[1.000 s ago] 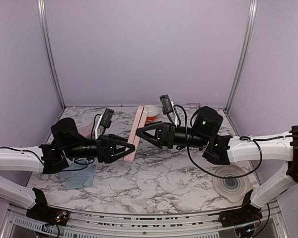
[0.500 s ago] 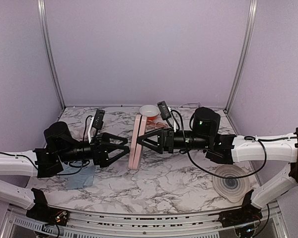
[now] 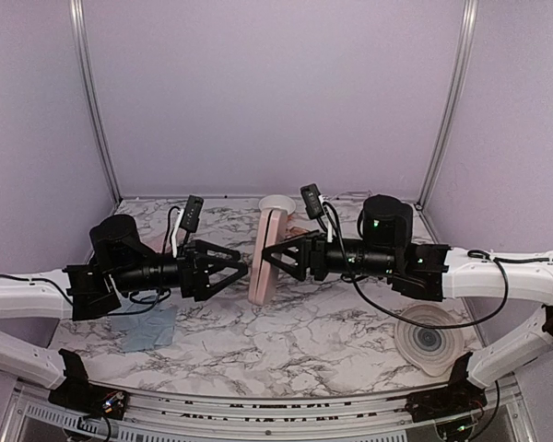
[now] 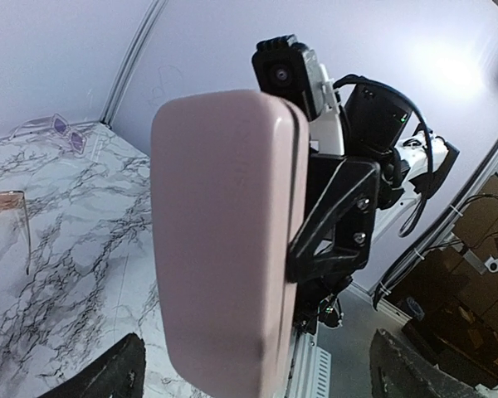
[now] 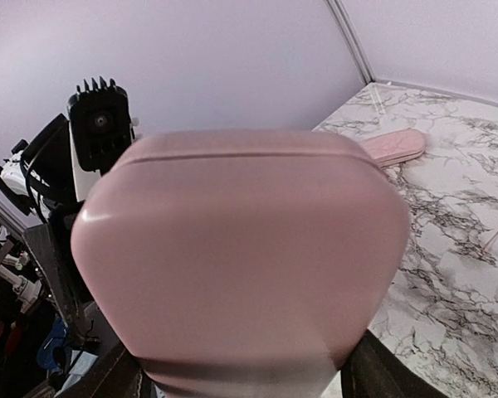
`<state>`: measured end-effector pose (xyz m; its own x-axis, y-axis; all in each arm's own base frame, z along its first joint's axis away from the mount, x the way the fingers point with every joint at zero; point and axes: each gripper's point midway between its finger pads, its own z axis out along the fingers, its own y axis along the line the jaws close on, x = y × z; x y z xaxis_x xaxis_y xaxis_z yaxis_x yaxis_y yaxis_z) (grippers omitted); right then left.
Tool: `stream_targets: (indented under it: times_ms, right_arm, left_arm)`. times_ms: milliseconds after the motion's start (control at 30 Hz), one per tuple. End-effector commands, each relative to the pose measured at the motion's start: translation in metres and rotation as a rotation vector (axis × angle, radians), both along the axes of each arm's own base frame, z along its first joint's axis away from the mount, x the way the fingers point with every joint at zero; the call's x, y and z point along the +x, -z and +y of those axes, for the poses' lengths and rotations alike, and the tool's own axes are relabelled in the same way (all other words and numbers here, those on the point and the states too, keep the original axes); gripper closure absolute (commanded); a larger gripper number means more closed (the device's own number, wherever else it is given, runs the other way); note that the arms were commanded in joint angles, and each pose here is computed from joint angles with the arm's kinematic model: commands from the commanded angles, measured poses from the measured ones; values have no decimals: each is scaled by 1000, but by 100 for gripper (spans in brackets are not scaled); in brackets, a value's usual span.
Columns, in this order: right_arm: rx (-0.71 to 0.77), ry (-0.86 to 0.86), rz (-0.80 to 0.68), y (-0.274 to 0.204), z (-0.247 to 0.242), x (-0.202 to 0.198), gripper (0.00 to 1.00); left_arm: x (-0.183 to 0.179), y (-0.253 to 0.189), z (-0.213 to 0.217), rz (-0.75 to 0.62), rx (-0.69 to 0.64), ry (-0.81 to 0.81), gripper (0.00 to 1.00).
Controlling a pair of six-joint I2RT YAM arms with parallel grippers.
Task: Organize the sunglasses
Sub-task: Pass from the right arm to the left
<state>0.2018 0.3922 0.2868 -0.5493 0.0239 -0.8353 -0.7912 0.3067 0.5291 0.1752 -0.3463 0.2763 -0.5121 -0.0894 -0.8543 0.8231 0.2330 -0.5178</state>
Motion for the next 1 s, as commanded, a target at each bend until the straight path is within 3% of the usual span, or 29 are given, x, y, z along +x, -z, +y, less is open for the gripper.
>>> stream_targets:
  times_ms: [0,267,533,833,967]
  right_arm:
    - [107,13,-93,-52,-4,-1,100]
    - [191,-154,-111,-73,2,-29,100]
    - [241,-211,-143,-93,0,-41,100]
    - [269,-271,-133,-98,9,-46,100]
    - [272,-285,-132,-97,9,-48,100]
  left_arm:
    - [-17,-36,-9,-24,-59,128,8]
    - [-27,-39,-19,-22,-56,227,8]
    - [-29,-41,-23,-38,-55,249,8]
    - [-34,-40,-30,-33,-53,294,21]
    - [-33,-38,-31,-26,-49,285,19]
